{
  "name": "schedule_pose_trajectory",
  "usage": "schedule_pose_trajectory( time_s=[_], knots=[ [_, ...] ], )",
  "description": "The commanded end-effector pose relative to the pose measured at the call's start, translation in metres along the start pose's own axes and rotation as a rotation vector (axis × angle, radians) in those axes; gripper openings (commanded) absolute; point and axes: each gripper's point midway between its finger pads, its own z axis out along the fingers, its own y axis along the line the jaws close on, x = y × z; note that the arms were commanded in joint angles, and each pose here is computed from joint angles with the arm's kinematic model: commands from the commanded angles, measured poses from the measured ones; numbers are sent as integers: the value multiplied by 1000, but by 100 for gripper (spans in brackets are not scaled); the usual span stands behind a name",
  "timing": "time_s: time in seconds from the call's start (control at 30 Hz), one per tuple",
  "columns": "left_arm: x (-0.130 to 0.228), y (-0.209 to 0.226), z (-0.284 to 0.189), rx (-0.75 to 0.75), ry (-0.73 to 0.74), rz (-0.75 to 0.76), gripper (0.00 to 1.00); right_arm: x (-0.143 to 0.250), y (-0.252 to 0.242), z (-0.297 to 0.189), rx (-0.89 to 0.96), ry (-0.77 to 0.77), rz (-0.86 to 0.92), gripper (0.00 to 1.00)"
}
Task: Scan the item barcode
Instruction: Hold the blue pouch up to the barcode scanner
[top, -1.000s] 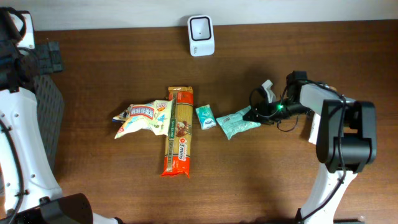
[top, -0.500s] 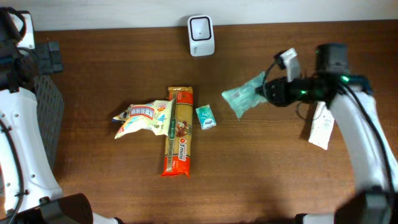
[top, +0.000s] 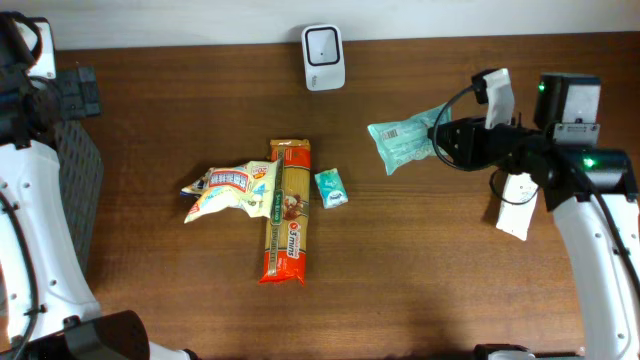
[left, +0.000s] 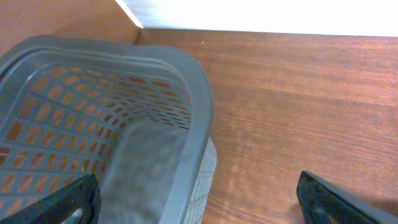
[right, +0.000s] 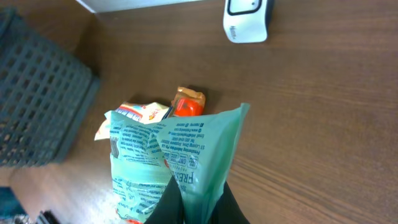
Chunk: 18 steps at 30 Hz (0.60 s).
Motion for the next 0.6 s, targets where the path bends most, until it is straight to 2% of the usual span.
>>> schedule_pose_trajectory(
  time_s=[0.0, 0.17, 0.37, 0.43, 0.57],
  knots=[
    [-6, 4, -8, -5, -24, 2, 99, -35, 7, 17, 130, -15, -62, 4],
    [-6, 4, -8, -5, -24, 2, 99, -113, -10, 92, 543, -101, -326, 4],
    [-6, 4, -8, -5, -24, 2, 99, -159, -41, 188, 923, -223, -801, 4],
    [-6, 4, -8, -5, -24, 1, 99, -167, -40, 220, 967, -273, -955, 4],
    [-6, 4, -8, -5, -24, 2, 99, -176, -41, 251, 1033, -394, -1095, 4]
  ],
)
